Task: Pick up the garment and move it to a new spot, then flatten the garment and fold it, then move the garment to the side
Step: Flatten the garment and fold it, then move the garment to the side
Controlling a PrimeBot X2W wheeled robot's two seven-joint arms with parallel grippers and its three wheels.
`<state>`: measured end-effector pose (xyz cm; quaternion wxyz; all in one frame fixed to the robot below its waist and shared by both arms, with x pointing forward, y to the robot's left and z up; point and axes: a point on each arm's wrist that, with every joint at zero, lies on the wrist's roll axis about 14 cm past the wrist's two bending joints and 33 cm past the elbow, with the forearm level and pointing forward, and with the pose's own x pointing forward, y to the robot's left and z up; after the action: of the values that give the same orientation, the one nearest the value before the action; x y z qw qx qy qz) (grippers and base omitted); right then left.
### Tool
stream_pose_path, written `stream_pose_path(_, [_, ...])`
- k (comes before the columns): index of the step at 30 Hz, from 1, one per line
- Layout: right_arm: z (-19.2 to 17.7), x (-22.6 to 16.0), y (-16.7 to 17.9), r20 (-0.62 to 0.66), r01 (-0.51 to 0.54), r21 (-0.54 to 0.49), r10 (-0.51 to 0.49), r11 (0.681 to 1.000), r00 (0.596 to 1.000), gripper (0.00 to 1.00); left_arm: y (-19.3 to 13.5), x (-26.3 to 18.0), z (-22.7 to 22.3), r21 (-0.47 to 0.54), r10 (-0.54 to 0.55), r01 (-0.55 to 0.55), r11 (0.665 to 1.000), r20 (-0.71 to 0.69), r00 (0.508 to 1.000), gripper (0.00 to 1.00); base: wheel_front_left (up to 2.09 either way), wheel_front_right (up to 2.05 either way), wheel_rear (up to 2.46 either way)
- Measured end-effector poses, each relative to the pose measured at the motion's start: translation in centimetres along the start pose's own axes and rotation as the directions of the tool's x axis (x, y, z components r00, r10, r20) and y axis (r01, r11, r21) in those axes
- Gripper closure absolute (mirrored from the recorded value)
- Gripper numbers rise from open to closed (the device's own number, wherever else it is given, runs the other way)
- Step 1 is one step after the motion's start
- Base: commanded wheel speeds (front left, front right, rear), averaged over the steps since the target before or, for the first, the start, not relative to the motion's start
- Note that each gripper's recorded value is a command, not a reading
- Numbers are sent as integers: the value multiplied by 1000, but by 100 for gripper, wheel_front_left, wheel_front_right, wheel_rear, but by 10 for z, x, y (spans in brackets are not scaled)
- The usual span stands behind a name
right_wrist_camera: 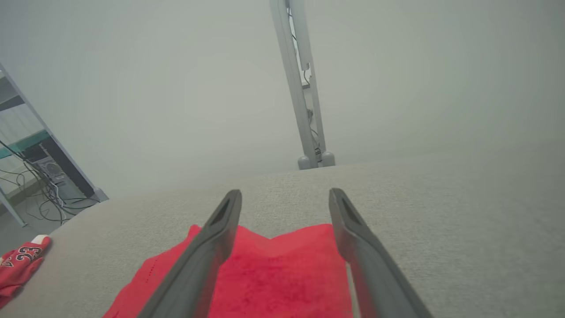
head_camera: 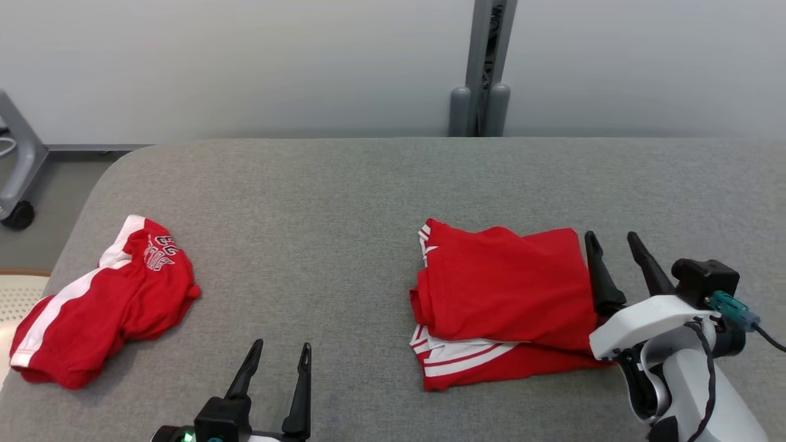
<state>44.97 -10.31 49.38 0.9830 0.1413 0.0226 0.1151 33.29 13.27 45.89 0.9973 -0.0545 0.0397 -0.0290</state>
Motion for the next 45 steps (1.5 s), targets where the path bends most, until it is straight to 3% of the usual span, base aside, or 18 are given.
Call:
stream_pose_path(8, [12,-37,-40,45,101,-162,-95,982,995,0,-13,16,5,-62,-24,24,998,10,1000,0,0,0,0])
stream_pose_path(18, [22,-81,-33,103,95,-216,-74,972,992,0,-31,24,23,-59,-73,77,995,63,995,0,0,0,0])
stream_pose_path(25, [29,-101,-16,144,60,-184,-33,981,989,0,-32,25,34,-5,-77,78,997,98,992,0,0,0,0])
stream_pose_path(32, [12,-119,-19,110,79,-148,-63,986,992,0,-28,21,36,-9,-64,66,998,105,992,0,0,0,0])
stream_pose_path(45, [6,-121,-17,95,79,-127,-67,989,993,0,-29,17,31,-11,-69,70,997,92,993,0,0,0,0])
